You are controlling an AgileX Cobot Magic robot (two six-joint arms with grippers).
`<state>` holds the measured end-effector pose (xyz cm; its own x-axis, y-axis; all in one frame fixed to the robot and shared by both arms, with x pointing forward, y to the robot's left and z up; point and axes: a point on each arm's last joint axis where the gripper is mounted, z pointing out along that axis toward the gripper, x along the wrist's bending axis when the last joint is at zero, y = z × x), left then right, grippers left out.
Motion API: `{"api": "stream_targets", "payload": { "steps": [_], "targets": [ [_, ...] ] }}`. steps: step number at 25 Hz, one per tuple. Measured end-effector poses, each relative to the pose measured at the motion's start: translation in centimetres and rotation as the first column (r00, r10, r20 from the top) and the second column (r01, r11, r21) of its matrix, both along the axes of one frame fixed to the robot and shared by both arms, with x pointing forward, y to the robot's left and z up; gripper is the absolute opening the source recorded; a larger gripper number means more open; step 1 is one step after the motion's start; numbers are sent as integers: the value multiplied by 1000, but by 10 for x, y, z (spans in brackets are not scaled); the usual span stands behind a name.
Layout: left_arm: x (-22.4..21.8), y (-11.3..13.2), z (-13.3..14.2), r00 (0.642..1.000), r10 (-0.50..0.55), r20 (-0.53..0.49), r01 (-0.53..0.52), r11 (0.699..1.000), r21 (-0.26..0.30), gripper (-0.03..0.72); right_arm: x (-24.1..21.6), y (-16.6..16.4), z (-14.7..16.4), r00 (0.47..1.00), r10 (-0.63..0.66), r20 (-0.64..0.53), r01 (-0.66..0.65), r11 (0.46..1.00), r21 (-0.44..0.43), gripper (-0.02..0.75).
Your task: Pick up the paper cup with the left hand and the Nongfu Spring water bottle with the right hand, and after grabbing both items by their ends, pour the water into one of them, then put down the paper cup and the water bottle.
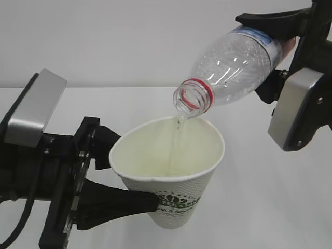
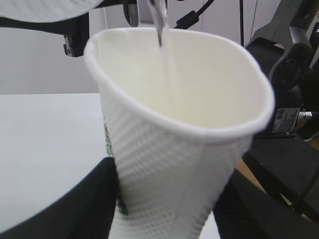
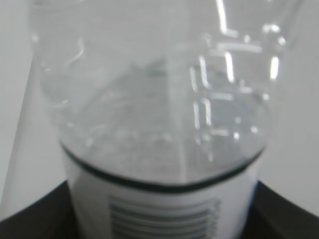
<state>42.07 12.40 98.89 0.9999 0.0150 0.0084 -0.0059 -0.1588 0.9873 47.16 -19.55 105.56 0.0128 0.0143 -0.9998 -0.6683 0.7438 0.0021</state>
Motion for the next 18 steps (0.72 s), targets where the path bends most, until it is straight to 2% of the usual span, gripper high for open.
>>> {"api": "stream_targets", "payload": {
  "steps": [18],
  "targets": [
    [0, 0, 0, 1000, 5, -2, -5, 1000, -3, 420, 0, 0, 0, 1000, -1, 0, 1, 1000, 1, 483]
  ]
}}
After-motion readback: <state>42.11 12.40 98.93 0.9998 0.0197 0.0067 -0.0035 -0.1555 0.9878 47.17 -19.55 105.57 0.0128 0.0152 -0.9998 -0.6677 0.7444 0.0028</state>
